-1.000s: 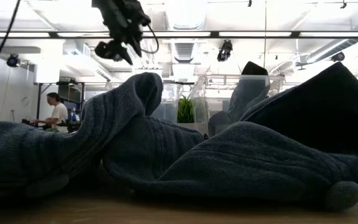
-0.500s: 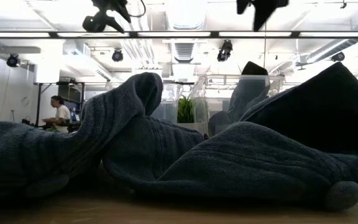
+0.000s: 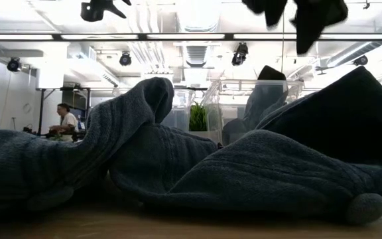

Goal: Pick & Place hat
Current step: Put the right blue cap into the left transparent bin

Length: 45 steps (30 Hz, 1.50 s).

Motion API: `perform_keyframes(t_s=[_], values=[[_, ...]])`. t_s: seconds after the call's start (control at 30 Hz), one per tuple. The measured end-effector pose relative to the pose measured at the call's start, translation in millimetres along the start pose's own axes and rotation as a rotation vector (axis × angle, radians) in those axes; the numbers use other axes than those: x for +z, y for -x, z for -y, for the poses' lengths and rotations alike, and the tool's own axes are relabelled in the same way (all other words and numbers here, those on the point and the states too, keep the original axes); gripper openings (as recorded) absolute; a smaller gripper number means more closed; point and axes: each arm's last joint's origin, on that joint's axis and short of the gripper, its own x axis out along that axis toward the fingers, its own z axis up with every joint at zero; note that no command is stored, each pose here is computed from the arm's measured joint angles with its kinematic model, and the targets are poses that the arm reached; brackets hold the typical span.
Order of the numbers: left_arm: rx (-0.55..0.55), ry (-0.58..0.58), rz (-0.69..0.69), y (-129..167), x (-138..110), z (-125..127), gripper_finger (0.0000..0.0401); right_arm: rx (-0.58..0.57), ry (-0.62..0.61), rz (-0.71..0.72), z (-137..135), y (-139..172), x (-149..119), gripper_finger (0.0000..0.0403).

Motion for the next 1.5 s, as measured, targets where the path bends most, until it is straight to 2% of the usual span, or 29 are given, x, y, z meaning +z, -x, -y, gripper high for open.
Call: perform_keyframes(t_s=[0.13, 0.33, 0.6, 0.87, 1.0, 1.1, 1.2, 1.5], values=[[-0.003, -0.011, 0.005, 2, -1, 1, 0.0163, -0.004, -0.036, 0.002, 4, -24, -5, 0.0329], [-0.002, -0.012, 0.005, 1, 0, 0, 0.0163, 0.106, -0.068, -0.01, 6, -57, -5, 0.0329], [-0.001, -0.003, 0.002, 0, 0, 0, 0.0163, 0.088, -0.101, -0.027, 25, -92, -11, 0.0328], [0.003, 0.01, -0.006, -4, 2, -1, 0.0163, 0.2, -0.154, 0.025, 27, -110, -10, 0.0327], [0.003, 0.011, -0.007, -4, 2, -1, 0.0163, 0.213, -0.182, 0.039, 29, -113, -9, 0.032], [0.003, 0.011, -0.007, -4, 2, -1, 0.0163, 0.218, -0.184, 0.053, 29, -114, -8, 0.029], [0.003, 0.011, -0.007, -4, 2, -1, 0.0163, 0.216, -0.187, 0.057, 30, -114, -6, 0.0238], [0.003, 0.008, -0.008, -4, 2, -1, 0.0163, 0.198, -0.171, 0.063, 36, -117, -3, 0.0026]])
